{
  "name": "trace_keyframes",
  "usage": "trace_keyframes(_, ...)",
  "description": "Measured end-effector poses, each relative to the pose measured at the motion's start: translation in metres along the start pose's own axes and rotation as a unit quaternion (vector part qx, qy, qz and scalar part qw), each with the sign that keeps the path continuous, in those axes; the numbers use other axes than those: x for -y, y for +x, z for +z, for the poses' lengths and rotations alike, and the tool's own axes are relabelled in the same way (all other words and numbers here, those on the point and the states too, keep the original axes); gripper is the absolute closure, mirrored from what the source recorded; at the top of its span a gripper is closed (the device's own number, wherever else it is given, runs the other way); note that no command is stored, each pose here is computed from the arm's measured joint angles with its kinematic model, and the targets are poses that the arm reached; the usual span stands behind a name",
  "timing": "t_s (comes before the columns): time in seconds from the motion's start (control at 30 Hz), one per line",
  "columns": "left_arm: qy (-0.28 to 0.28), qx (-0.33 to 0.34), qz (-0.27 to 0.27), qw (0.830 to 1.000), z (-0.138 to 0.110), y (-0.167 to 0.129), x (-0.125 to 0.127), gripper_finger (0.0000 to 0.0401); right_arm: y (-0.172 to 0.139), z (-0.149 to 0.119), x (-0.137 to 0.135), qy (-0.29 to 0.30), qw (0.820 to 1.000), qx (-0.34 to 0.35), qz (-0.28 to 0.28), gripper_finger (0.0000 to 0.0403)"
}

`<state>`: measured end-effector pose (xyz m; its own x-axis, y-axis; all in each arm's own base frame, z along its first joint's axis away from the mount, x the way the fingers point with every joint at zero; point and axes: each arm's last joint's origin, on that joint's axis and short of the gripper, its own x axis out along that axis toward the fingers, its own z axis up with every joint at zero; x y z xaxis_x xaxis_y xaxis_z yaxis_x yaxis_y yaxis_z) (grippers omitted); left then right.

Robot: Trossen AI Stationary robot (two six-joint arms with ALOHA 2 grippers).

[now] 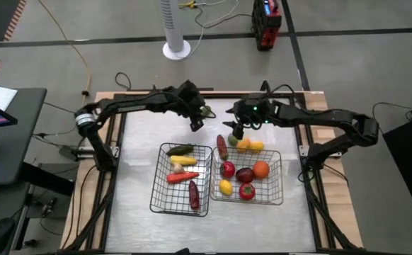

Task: Sort produce into baskets
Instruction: Put the top green lime into the right wire basket

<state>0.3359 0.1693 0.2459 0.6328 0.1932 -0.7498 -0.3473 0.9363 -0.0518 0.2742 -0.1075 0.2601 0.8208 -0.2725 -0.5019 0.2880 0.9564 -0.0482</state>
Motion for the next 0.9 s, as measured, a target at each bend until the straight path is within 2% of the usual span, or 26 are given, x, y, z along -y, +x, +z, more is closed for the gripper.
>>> trace_keyframes(0.17, 0.004, -0.006, 0.009, 1.000, 0.009, 0.013, -0.005, 0.0211, -0.004, -0.004, 0.006, 0.009, 1.000, -0.002, -0.010, 0.0127)
trace_keyframes(0.43, -0.019, -0.018, 0.021, 0.999, 0.015, 0.036, -0.018, 0.0142, -0.003, -0.006, 0.005, 0.004, 1.000, -0.001, -0.007, 0.0127)
trace_keyframes(0.7, -0.031, -0.035, 0.021, 0.999, 0.019, 0.070, -0.026, 0.0140, -0.003, -0.006, 0.005, -0.003, 1.000, 0.000, -0.007, 0.0127)
trace_keyframes(0.9, -0.055, -0.040, 0.045, 0.997, 0.022, 0.088, -0.034, 0.0140, -0.003, -0.006, 0.005, -0.005, 1.000, -0.001, -0.007, 0.0127)
